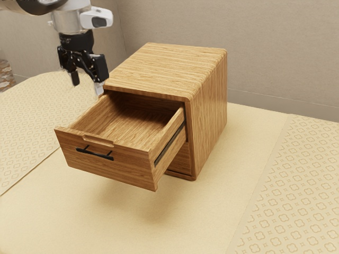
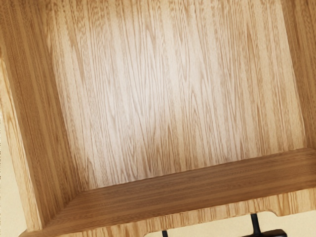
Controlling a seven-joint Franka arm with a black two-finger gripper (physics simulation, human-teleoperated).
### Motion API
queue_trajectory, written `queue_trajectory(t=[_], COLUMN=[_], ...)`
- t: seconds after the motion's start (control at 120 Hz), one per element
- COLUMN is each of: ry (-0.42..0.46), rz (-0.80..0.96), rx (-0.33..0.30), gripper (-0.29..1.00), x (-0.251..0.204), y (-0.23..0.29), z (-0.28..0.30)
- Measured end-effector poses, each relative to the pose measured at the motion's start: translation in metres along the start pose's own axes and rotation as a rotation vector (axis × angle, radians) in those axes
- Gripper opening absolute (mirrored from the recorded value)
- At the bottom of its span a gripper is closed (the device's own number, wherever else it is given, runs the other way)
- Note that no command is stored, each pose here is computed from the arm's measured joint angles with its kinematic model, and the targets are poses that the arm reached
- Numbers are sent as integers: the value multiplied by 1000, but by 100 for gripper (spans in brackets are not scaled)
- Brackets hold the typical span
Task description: Push the drawer handle with one arm to close the drawer
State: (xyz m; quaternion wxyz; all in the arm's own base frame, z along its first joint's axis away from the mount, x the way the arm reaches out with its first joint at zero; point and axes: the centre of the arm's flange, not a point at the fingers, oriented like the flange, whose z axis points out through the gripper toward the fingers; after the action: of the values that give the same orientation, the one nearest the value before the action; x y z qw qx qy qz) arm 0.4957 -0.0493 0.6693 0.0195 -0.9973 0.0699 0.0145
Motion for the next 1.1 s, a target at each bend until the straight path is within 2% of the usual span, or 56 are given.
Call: queue_trajectory(t=[0.158,0.258,0.45,0.542,0.65,0.758,0.9,1.1], ry=[56,60,66,49,32,37,32,61], rz=[23,22,-26,-68,-127,-191,-242,-280], rx=[5,13,36,17,-16,-42,-62,-69], gripper=[70,69,21,9,1,-3,-6,-8], x=[4,-31,-120,-141,-156,-154,-122,-101], y=[0,11,50,59,63,63,62,61], z=[-6,-3,10,28,71,110,145,158])
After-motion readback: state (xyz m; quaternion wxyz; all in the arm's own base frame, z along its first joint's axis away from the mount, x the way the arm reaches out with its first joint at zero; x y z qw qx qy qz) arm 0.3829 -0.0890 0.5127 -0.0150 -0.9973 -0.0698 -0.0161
